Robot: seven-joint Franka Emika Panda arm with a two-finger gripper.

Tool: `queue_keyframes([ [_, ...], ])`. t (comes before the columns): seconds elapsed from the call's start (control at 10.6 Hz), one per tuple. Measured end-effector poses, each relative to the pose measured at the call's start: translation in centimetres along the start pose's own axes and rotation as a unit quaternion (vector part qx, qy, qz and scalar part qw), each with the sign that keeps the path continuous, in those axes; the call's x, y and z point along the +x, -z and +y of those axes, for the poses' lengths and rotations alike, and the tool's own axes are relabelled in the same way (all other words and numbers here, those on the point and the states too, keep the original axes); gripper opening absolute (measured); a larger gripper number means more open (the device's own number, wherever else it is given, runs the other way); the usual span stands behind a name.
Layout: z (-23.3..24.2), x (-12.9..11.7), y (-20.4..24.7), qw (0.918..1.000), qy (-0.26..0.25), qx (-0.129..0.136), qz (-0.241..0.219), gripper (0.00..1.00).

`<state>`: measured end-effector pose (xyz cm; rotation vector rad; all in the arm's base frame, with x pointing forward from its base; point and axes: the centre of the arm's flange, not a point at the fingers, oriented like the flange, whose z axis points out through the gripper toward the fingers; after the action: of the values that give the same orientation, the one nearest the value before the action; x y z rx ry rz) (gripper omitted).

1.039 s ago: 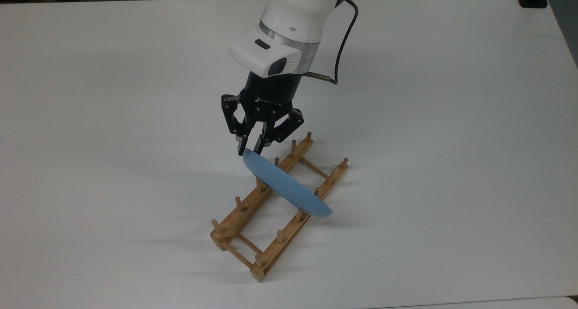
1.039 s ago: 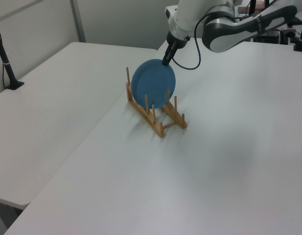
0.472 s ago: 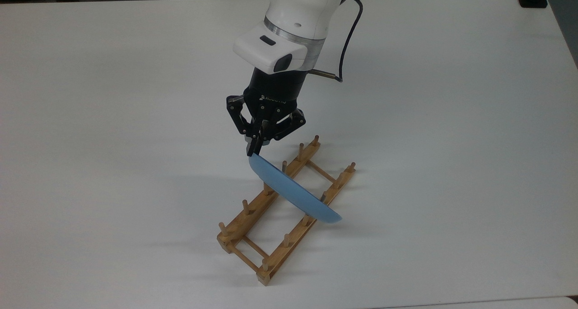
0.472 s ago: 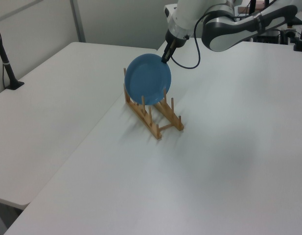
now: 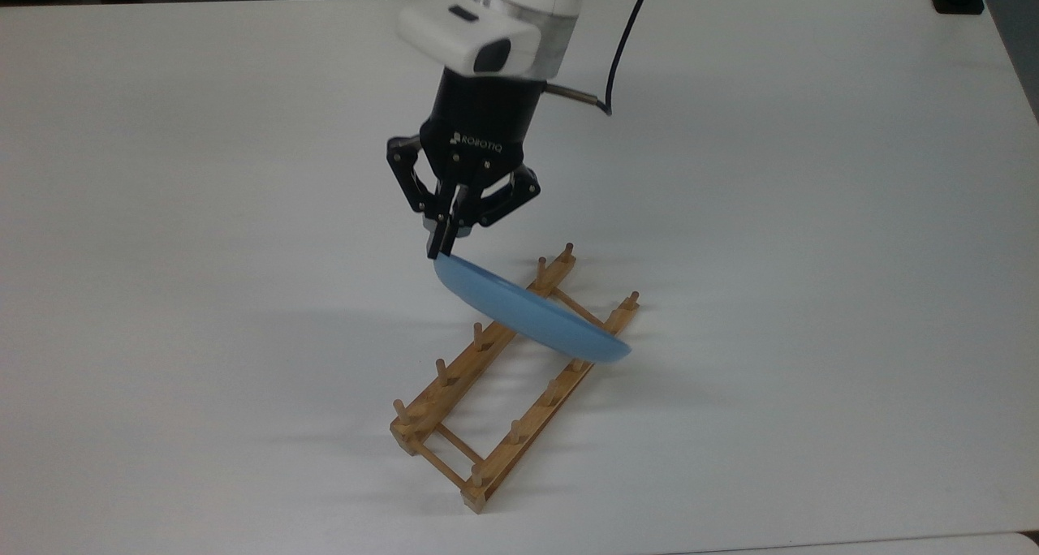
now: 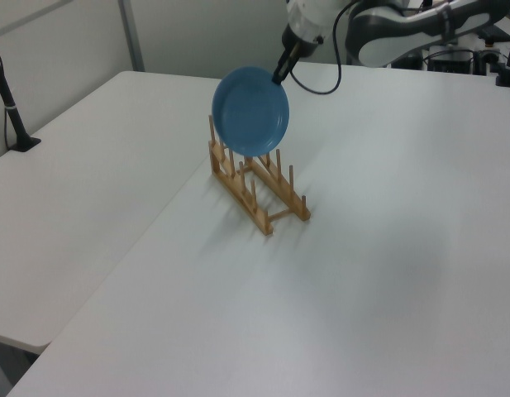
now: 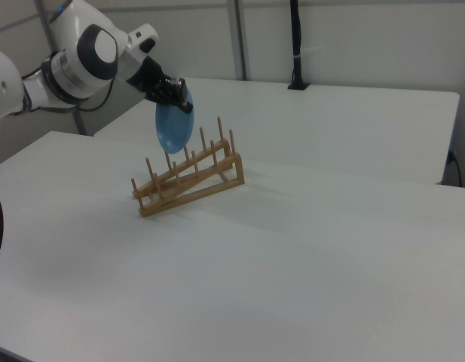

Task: Pick plate from plate rack
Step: 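Lift the gripped plate up and out of the wooden rack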

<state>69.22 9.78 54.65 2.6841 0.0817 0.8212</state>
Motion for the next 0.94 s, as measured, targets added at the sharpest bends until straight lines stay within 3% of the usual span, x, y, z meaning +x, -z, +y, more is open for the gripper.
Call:
queue_keyframes([
  [0.19,1.0,0.5,1.7,0.9999,-0.007,-0.001,0.012,0.04],
  [0.38,1.0,0.4,1.9,0.9991,-0.036,0.024,0.002,0.04],
  [0.66,0.4,-0.8,1.1,0.9907,-0.088,0.077,-0.07,0.04],
  [0.76,0.0,-1.6,0.8,0.9862,-0.087,0.095,-0.104,0.04],
  [0.94,-0.8,-3.5,0.1,0.9734,-0.034,0.14,-0.178,0.04],
])
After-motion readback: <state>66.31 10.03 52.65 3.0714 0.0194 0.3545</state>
